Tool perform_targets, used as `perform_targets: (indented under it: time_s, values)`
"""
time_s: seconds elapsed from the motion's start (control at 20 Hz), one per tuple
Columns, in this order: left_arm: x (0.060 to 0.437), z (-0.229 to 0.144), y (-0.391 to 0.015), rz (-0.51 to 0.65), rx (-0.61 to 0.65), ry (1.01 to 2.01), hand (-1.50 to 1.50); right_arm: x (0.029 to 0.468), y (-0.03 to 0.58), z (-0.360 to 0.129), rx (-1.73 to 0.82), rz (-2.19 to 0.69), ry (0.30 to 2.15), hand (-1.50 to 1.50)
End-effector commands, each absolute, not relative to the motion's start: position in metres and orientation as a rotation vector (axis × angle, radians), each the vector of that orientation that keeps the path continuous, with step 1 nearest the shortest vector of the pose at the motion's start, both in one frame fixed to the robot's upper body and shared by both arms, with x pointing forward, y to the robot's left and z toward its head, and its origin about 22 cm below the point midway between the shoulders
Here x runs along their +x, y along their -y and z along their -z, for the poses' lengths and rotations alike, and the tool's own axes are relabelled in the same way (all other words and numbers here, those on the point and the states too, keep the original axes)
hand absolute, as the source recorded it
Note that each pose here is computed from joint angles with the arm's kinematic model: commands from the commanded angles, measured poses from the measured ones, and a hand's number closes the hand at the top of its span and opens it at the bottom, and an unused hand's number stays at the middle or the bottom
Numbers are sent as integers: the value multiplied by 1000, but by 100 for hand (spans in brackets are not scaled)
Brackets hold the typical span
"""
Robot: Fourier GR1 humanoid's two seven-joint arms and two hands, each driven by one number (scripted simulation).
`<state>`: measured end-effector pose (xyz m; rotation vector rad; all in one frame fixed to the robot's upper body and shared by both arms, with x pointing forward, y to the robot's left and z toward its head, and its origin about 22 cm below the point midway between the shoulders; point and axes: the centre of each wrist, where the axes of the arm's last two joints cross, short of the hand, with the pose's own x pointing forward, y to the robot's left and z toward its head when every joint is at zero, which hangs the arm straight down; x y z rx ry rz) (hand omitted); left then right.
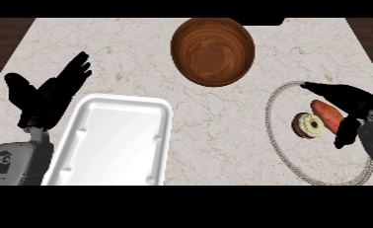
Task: Pick the sweet potato from the placemat and place it in the bowl
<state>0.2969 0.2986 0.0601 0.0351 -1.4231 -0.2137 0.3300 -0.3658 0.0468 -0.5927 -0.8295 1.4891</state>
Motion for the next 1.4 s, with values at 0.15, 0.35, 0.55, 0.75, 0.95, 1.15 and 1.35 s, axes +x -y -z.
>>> perform_targets:
  time_s: [0.15, 0.35, 0.55, 0.75, 0.95, 1.15, 1.35]
  values:
    - [285, -62, -282, 221, 37, 1410, 0, 350, 366, -28, -584, -1480, 814, -150]
    - [285, -48, -294, 219, 16, 1420, 0, 342, 365, -31, -591, -1518, 908, 150]
    - [293, -47, -308, 201, 30, 1405, 0, 345, 375, -18, -615, -1503, 961, 150]
    - [289, -70, -311, 214, 19, 1412, 0, 340, 376, -17, -598, -1512, 981, 150]
    - [294, -77, -273, 197, 30, 1415, 0, 343, 380, -33, -594, -1525, 1011, 150]
    - [291, -73, -302, 209, 40, 1413, 0, 339, 366, -46, -588, -1529, 1054, 150]
    - [290, -59, -295, 220, 29, 1427, 0, 358, 396, -53, -591, -1538, 1150, 150]
